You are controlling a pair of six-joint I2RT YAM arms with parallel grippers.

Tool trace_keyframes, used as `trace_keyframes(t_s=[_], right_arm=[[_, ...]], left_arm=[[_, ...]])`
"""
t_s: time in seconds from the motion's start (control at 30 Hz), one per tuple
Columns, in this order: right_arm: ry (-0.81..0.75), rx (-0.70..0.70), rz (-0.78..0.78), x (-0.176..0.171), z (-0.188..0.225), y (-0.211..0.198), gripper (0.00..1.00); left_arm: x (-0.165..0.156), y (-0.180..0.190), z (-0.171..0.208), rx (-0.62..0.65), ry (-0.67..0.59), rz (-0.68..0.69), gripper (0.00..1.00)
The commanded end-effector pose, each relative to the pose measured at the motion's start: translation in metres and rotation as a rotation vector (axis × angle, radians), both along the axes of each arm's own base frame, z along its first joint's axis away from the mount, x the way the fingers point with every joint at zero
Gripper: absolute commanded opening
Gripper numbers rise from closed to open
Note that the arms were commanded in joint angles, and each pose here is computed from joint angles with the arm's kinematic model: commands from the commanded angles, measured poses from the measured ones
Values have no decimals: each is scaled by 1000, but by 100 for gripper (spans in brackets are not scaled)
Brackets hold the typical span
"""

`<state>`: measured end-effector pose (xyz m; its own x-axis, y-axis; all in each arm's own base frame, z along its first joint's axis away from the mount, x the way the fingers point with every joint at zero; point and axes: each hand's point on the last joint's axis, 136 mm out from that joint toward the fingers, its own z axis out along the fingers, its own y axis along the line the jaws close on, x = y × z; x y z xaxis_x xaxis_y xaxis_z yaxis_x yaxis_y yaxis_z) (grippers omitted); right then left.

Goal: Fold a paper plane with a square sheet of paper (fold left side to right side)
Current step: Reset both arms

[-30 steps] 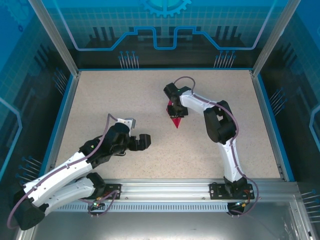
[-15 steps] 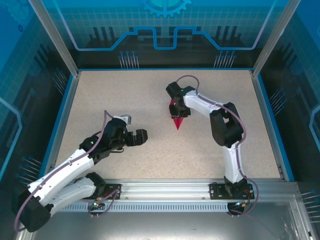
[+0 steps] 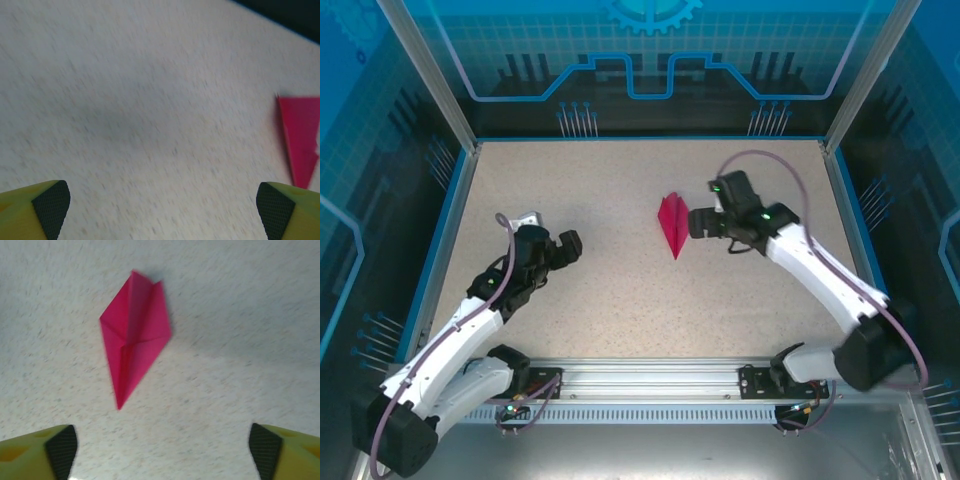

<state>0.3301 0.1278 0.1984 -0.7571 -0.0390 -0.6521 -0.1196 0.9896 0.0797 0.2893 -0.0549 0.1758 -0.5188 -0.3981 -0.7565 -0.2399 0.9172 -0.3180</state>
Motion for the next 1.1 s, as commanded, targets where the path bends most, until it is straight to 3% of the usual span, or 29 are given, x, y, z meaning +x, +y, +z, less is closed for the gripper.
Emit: trace_keyframes(t_s=[0.0, 0.17, 0.3, 0.43, 0.67, 0.9, 1.07], right_arm=[[-106, 2, -86, 7, -8, -43, 99], [-251, -29, -293, 3, -40, -120, 99], [-366, -74, -327, 5, -63, -146, 99], [-401, -83, -314, 19, -77, -146, 99], [-516, -124, -157, 47, -75, -125, 99], [-462, -117, -74, 64, -106, -107, 99], [-476, -105, -58, 66, -104, -106, 99]], left_arm=[[16, 33, 19, 202, -165, 103, 99], [26, 39, 5, 339, -182, 86, 99], [35, 39, -14, 429, -170, 40, 99], [44, 34, -27, 480, -208, -16, 99], [60, 27, -47, 420, -251, -92, 99], [83, 25, -56, 403, -243, -166, 99], [86, 35, -54, 355, -283, -183, 99]])
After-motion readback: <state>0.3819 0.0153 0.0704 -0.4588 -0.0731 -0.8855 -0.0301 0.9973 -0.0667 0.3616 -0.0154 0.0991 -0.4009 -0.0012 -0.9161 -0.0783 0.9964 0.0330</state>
